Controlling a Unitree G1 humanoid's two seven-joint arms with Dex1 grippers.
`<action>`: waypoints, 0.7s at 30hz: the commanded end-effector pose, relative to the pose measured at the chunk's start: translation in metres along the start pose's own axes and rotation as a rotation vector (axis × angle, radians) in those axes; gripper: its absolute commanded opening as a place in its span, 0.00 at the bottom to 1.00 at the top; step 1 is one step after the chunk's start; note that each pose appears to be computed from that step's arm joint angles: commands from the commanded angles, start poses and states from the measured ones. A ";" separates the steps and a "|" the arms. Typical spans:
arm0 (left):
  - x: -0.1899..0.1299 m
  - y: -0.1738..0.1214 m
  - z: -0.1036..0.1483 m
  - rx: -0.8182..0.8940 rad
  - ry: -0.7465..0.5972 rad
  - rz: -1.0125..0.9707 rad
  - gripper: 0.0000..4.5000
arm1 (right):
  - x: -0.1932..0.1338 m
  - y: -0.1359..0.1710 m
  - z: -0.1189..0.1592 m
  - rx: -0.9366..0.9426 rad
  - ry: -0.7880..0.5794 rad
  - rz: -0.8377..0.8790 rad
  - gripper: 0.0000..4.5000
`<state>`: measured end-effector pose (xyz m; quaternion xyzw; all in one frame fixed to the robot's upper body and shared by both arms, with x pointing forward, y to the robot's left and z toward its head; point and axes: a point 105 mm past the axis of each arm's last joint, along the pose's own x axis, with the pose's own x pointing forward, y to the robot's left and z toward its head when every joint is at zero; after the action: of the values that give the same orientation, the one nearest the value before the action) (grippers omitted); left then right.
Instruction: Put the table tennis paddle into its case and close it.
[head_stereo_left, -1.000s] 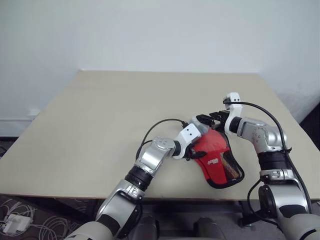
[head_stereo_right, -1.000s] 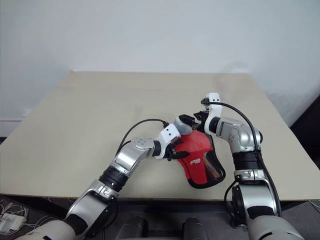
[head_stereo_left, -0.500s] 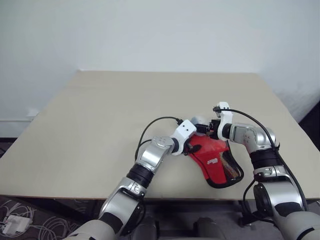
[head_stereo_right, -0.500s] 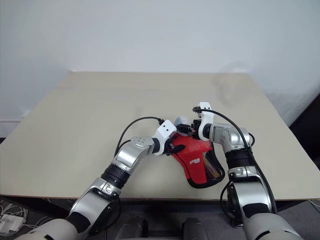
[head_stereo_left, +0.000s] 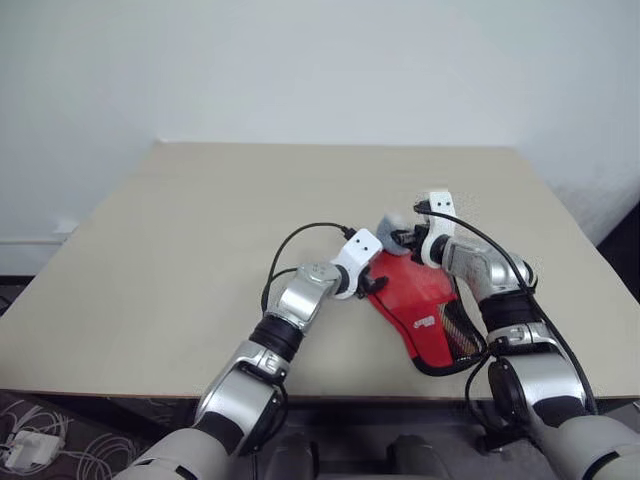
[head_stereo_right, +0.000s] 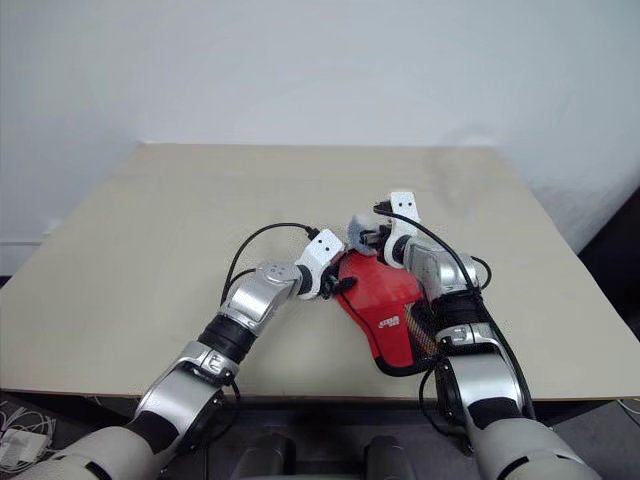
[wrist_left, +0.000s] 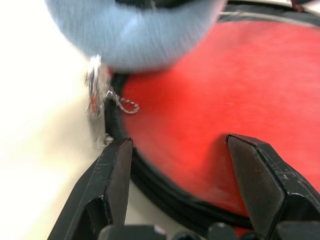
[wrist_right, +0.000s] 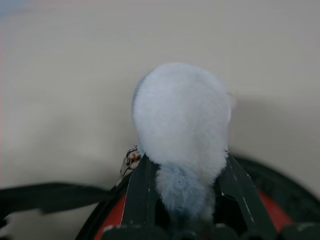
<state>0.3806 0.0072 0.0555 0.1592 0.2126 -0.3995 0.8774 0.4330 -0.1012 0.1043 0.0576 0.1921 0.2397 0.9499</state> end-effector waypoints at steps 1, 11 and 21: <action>-0.001 0.001 -0.025 -0.008 0.102 0.007 0.70 | 0.004 0.000 0.034 -0.048 -0.120 -0.044 0.08; -0.009 -0.002 -0.019 -0.062 0.062 -0.027 0.70 | 0.000 -0.041 0.040 -0.082 -0.133 -0.208 0.08; -0.010 -0.004 -0.018 -0.066 0.057 -0.042 0.70 | -0.034 -0.100 0.030 -0.117 -0.078 -0.362 0.07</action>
<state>0.3705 0.0157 0.0546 0.1344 0.2316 -0.4084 0.8727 0.4561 -0.1854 0.0997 -0.0155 0.1851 0.0973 0.9778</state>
